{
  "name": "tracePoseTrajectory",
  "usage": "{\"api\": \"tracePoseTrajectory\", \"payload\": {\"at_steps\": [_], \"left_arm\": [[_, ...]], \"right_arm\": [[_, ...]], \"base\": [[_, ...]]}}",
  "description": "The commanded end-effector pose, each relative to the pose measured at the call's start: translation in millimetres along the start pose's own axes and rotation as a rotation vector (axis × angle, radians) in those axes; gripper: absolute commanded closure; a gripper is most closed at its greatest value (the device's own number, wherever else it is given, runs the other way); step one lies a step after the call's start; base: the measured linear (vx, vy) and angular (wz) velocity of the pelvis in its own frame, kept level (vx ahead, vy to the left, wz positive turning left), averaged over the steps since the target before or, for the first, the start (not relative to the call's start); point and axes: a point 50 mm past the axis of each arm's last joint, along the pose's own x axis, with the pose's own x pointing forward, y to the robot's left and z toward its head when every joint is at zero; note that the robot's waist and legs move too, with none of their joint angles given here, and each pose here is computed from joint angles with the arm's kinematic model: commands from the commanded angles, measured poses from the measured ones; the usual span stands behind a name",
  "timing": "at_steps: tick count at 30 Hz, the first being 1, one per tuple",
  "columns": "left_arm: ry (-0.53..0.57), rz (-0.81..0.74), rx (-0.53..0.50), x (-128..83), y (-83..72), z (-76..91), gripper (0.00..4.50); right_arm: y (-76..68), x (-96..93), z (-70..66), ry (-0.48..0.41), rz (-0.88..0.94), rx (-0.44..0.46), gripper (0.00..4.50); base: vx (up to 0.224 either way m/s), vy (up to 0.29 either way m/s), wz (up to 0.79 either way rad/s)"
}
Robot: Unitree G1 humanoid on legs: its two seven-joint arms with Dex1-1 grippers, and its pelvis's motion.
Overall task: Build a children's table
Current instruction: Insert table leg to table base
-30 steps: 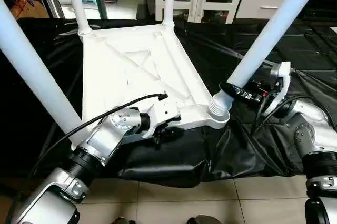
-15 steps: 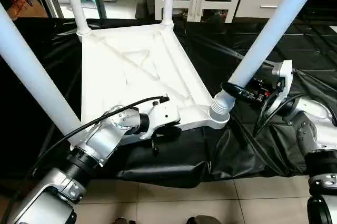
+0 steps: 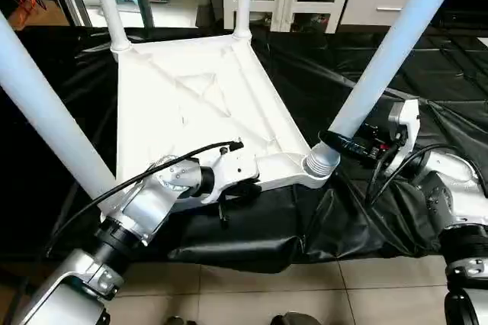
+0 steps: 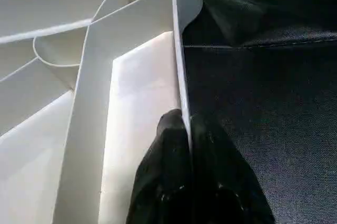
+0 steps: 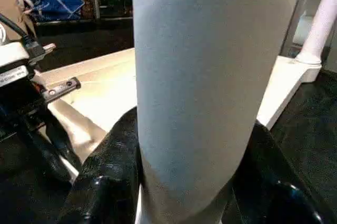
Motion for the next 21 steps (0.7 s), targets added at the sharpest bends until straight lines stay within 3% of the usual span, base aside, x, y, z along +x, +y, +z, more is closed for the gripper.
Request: {"api": "tracePoseTrajectory", "payload": {"at_steps": [1,21], "left_arm": [[0.063,-0.043,-0.049,3.9,-14.8,-22.1,4.50],[0.065,-0.043,-0.034,3.0,-15.2,-22.7,4.50]], "right_arm": [[1.2,-1.6,-6.5,0.002,-0.011,0.018,2.67],[3.1,-0.7,-8.8,0.008,0.004,0.029,2.67]], "base": [[0.000,0.000,0.00],[0.000,0.000,0.00]]}}
